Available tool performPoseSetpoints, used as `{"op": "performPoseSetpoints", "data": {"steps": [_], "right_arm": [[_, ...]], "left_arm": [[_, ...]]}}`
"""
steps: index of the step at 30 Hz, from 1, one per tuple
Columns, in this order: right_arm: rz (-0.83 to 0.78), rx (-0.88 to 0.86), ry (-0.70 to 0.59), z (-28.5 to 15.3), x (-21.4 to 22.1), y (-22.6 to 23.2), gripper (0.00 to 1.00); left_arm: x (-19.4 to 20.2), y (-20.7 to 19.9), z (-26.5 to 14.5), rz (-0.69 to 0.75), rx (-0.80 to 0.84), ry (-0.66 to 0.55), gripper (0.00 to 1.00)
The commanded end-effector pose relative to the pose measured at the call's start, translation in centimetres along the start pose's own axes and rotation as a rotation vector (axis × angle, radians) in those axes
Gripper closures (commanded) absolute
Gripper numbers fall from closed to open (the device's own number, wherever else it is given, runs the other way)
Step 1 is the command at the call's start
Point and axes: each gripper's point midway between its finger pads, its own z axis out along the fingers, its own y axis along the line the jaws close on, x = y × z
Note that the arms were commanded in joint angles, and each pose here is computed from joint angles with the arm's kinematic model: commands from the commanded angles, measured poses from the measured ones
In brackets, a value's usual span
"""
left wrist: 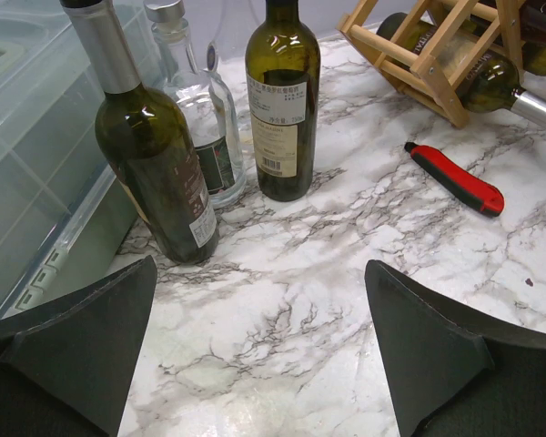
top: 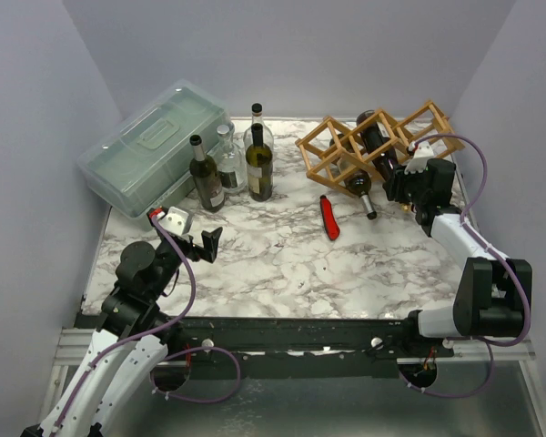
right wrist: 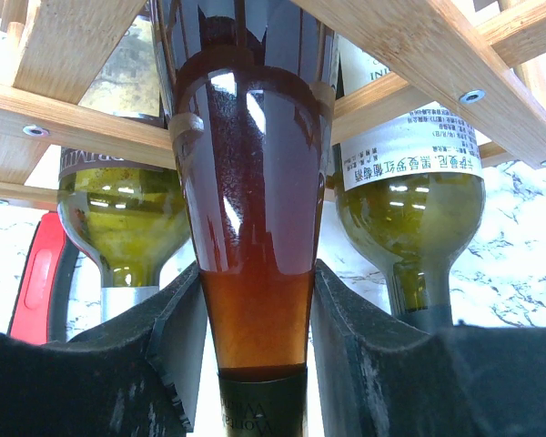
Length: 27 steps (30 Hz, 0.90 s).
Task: Take the wine bottle off the wine rack
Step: Pick up the wine bottle from the wine rack.
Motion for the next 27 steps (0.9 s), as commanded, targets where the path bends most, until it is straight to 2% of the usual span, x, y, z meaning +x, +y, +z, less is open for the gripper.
{"op": "performPoseSetpoints", "data": {"steps": [1,4,8,9,12,15,19,24,27], "right_arm": [[-0.001,-0.021,-0.009,0.1,-1.0,0.3,0.87],[0.002,-0.014,-0.01,0.1,-1.1,0.1,0.97],[0.007,-0.019,0.003,0.2,-0.7,0.2,0.96],[0.011,-0.02,0.011,0.3,-0.5,0.2,0.94],[0.016,-0.025,0.038,0.6,0.3,0.3,0.77],[0.016,-0.027,0.05,0.8,0.7,0.3,0.66],[0.016,-0.025,0.058,1.0,1.0,0.2,0.66],[0.017,-0.017,0.065,1.1,1.2,0.0,0.56],[0.015,-0.016,0.064,1.2,1.2,0.0,0.54]], "left_arm": [[-0.1,-0.1,0.0,0.004,0.008,-0.013,0.01],[-0.1,-0.1,0.0,0.004,0.008,-0.014,0.01],[-0.1,-0.1,0.0,0.004,0.009,-0.013,0.01],[0.0,-0.1,0.1,0.004,0.007,-0.012,0.01],[-0.2,-0.1,0.0,0.004,0.007,-0.016,0.01],[-0.1,-0.1,0.0,0.006,0.008,-0.014,0.01],[-0.1,-0.1,0.0,0.006,0.009,-0.016,0.01],[-0.2,-0.1,0.0,0.006,0.008,-0.017,0.01],[-0.2,-0.1,0.0,0.005,0.008,-0.018,0.01]]}}
